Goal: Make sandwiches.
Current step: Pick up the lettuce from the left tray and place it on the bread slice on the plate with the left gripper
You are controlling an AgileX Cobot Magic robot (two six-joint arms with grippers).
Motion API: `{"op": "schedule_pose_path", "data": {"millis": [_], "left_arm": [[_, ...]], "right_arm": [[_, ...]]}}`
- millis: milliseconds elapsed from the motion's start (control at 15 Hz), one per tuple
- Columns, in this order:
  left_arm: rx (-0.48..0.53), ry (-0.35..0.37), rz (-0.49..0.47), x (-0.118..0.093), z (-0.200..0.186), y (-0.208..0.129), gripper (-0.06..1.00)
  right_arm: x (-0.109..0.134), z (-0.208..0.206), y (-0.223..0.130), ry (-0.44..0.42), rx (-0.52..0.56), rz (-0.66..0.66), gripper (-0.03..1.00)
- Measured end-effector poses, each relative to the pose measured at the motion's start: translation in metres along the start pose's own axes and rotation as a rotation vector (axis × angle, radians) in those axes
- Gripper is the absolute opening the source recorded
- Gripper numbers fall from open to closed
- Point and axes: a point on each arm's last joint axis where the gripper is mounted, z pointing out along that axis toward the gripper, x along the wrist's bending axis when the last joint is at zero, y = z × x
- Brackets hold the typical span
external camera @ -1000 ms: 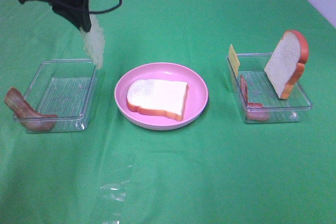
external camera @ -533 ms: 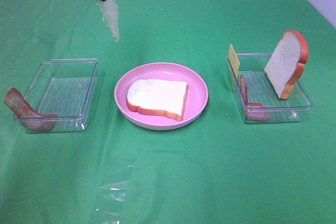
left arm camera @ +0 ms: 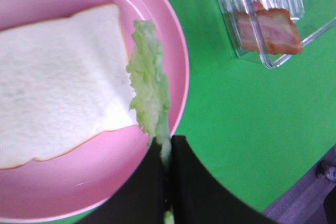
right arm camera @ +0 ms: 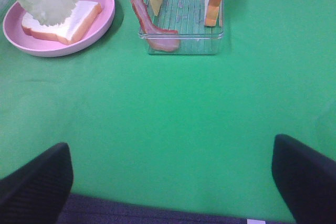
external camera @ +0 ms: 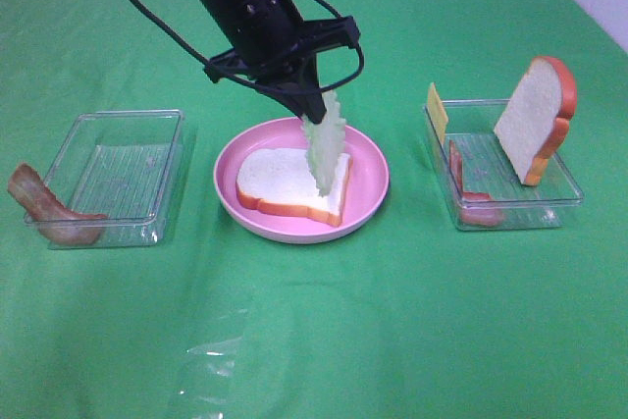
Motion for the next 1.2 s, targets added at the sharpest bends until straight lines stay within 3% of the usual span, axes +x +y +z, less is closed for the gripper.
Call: {"op": "schedule_pose_path", "data": {"millis": [133,400,667,867,1000,1133,1200], "left_arm": [[0.037,-0.042,0.002,0.003,0.019,-0.001,0.00],[0.024,-0.033,0.015,0.013,0.037,0.002,0.00],[0.029,0.084,0.061,0.024,0.038,0.001,0.00],[0.022,0.170,0.032,0.032,0.037,0.002,0.00],[0.008,0.172,0.031,0.032,0.037,0.003,0.01],[0.004,0.172,0.029,0.032,0.037,0.004,0.10],[0.003,0.172,0.029,0.032,0.037,0.004,0.22]], "right_arm": [[0.000,0.000,0.000,0.000,0.000,0.000,0.98],[0.000,0.000,0.000,0.000,0.000,0.000,0.98],[0.000,0.000,0.000,0.000,0.000,0.000,0.98],[0.000,0.000,0.000,0.000,0.000,0.000,0.98],[0.000,0.000,0.000,0.000,0.000,0.000,0.98],[0.000,0.000,0.000,0.000,0.000,0.000,0.98],[0.000,0.000,0.000,0.000,0.000,0.000,0.98]]}}
